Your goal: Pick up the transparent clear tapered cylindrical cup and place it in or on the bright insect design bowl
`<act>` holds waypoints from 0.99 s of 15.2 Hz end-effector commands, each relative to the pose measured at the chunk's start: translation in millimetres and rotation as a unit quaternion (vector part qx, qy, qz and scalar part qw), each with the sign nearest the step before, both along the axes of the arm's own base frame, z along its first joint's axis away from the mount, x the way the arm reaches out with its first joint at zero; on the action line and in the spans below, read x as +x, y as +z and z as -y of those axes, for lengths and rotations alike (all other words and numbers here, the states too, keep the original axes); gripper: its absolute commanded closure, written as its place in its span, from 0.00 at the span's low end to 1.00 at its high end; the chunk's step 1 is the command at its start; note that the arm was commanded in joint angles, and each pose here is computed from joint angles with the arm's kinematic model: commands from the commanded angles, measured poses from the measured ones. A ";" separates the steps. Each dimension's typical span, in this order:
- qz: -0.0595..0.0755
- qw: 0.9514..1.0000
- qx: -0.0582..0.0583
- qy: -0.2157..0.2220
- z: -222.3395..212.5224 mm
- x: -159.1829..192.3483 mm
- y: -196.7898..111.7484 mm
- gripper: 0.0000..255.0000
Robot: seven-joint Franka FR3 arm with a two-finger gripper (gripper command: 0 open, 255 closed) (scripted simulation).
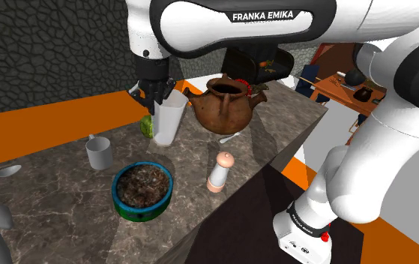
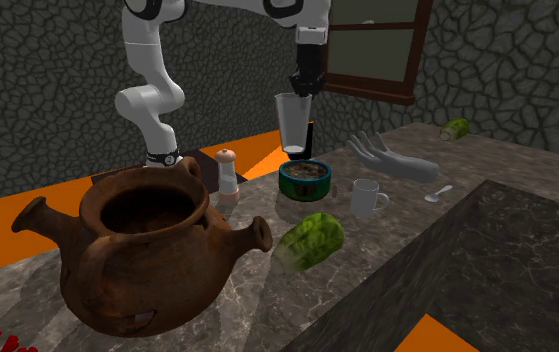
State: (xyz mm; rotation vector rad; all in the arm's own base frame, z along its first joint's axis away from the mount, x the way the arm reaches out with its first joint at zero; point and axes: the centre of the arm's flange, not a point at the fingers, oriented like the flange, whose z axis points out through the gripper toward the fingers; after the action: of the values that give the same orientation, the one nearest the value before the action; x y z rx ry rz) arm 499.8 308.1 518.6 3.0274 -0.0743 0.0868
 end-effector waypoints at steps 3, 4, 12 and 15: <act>0.000 1.000 0.000 -0.001 -49.5 -16.7 12.7 1.00; 0.000 1.000 0.000 -0.001 -61.6 -21.2 15.4 1.00; 0.000 1.000 0.000 -0.001 -102.8 -36.7 -1.8 1.00; 0.000 1.000 0.000 -0.001 -102.8 -36.7 -17.7 1.00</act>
State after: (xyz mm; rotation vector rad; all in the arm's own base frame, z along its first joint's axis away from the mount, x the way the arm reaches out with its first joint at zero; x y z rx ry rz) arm 463.5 410.9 506.6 3.0269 -0.0765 0.0859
